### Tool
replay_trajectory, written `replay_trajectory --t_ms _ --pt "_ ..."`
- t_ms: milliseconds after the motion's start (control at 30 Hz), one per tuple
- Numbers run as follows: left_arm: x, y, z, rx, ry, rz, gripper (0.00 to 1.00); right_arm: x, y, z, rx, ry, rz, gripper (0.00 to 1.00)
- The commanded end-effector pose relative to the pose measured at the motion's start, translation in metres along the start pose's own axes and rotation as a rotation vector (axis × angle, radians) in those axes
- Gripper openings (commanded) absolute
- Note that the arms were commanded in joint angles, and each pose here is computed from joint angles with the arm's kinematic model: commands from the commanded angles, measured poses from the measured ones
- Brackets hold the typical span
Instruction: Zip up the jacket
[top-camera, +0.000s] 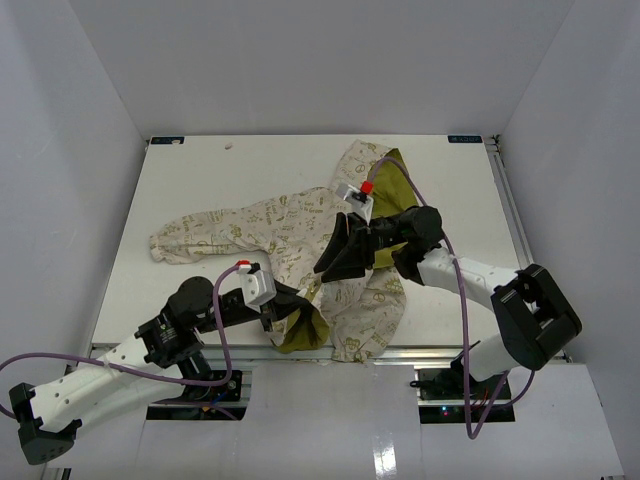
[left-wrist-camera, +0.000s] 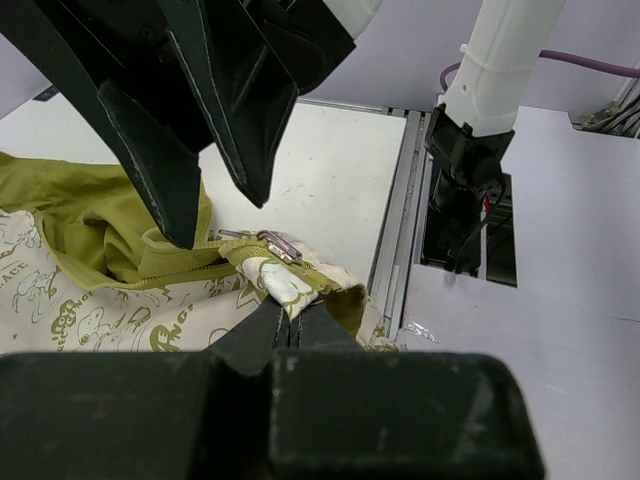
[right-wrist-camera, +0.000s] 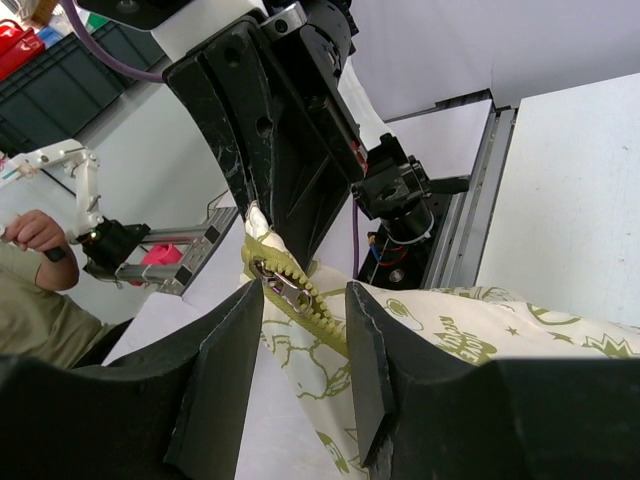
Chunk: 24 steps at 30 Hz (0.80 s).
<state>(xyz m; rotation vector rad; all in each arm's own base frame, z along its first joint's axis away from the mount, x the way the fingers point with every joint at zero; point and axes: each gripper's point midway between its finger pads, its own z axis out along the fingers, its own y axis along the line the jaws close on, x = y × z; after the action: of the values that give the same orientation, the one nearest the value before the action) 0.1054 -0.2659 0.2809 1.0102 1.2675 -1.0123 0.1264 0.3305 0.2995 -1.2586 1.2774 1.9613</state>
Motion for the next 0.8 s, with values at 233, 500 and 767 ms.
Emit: replay_trajectory --t_ms 233,500,767 --pt "-0.0288 0.0001 -0.0001 -0.002 -0.088 0.030 0.00 -0.0135 0.0212 0.0084 -0.037 -0.037 -0.265 0.45" --pt "-0.0315 0.0018 -0.0026 -0.014 -0.100 0.040 0.00 -0.0069 0.0172 0.0126 -0.014 -0.027 -0.236 0.42" --pt "-0.0363 0.0028 -0.0050 -0.023 -0.110 0.046 0.00 -0.0077 0.0169 0.0117 0.021 -0.032 -0.219 0.40"
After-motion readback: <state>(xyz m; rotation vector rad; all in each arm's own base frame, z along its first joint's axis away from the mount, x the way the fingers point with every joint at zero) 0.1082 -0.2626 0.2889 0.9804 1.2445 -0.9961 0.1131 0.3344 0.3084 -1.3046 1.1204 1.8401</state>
